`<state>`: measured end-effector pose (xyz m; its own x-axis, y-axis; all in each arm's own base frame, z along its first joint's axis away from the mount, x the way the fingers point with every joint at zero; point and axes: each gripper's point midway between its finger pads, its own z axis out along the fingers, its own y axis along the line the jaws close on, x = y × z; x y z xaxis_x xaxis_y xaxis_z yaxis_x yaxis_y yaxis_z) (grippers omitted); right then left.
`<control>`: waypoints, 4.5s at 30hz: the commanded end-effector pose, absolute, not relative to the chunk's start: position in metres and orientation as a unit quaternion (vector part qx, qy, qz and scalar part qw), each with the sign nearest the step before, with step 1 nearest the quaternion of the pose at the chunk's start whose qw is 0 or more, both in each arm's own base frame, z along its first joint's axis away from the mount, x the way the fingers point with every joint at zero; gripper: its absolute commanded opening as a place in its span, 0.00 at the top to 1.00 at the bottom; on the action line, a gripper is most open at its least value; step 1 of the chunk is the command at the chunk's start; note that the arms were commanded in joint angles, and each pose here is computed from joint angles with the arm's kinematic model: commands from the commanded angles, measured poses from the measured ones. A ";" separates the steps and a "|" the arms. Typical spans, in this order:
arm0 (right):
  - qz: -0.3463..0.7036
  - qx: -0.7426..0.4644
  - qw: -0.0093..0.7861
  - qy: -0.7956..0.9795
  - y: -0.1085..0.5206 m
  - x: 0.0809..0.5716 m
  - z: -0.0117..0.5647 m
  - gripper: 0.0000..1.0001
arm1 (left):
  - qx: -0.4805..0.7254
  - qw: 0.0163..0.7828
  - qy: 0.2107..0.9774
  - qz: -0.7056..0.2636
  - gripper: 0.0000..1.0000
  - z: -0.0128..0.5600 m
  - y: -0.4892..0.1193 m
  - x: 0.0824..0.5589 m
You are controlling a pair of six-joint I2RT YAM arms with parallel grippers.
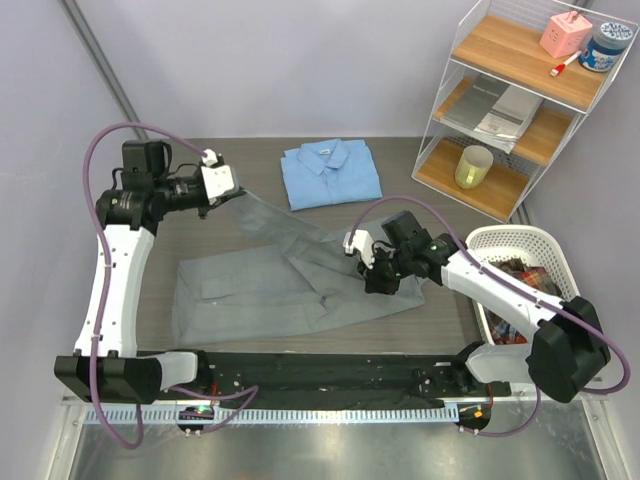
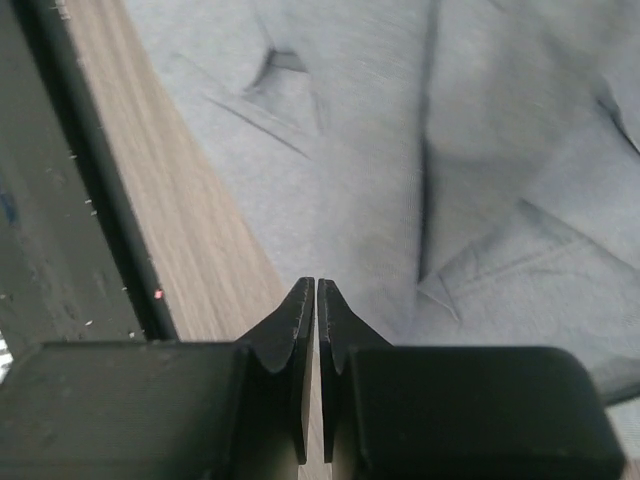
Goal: Fold and stack the long sleeve shirts
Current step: Fold the shirt
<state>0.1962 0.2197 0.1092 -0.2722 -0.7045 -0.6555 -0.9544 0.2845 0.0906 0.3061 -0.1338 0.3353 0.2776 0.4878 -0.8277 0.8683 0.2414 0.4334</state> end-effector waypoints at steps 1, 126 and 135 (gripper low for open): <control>0.220 -0.517 0.257 0.786 0.208 0.217 0.102 0.90 | 0.636 0.557 0.524 -0.103 1.00 0.343 -0.127 0.312; 0.341 -0.433 0.258 0.793 0.236 0.340 0.128 0.99 | 0.595 0.600 0.534 0.030 1.00 0.289 -0.097 0.358; 0.271 -0.420 0.285 0.818 0.215 0.359 0.119 0.99 | 0.588 0.605 0.536 0.027 1.00 0.291 -0.098 0.373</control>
